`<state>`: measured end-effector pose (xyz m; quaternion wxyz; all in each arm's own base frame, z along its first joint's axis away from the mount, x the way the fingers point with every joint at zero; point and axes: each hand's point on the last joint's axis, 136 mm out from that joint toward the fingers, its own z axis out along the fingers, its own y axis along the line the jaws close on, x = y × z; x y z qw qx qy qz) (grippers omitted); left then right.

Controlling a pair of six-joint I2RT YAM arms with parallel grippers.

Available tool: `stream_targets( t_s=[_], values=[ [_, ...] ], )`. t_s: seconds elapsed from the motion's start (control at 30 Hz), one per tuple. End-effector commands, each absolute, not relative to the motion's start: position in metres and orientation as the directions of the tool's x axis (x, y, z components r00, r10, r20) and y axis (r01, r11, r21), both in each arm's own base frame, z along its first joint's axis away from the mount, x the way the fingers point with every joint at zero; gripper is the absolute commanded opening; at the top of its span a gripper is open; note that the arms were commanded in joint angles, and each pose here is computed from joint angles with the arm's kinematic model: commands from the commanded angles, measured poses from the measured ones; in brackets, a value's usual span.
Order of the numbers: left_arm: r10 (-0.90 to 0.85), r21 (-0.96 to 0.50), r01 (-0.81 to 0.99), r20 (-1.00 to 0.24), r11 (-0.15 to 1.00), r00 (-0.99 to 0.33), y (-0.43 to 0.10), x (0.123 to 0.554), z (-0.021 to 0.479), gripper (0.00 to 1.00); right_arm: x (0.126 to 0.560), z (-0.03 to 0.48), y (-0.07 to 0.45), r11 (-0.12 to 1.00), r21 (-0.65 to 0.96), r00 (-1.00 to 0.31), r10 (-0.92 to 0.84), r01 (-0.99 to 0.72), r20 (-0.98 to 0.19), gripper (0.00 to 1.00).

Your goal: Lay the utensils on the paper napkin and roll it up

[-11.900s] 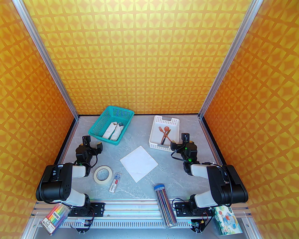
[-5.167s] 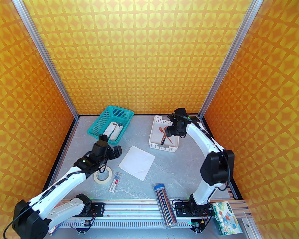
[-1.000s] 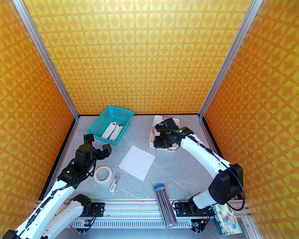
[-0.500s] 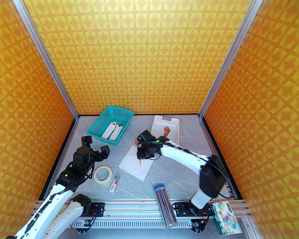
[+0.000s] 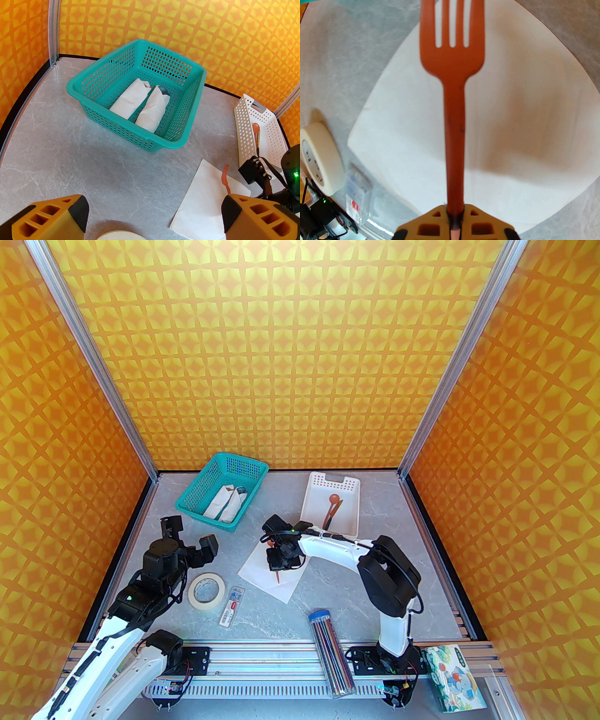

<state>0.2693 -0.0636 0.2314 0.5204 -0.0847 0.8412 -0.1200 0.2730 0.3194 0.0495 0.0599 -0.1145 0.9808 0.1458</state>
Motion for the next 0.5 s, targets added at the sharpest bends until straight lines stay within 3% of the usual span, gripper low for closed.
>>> stream_targets(
  t_s=[0.0, 0.47],
  values=[
    [-0.246, -0.26, -0.033, -0.857, 0.965, -0.453, -0.058, 0.267, 0.224, 0.99, 0.277, 0.047, 0.32, 0.936, 0.234, -0.96, -0.229, -0.262, -0.159, 0.1],
    [-0.255, -0.266, -0.042, -0.852, 0.963, -0.458, -0.057, 0.267, 0.222, 0.99, 0.272, 0.03, 0.314, 0.941, 0.192, -0.959, -0.259, -0.278, -0.118, 0.11]
  ],
)
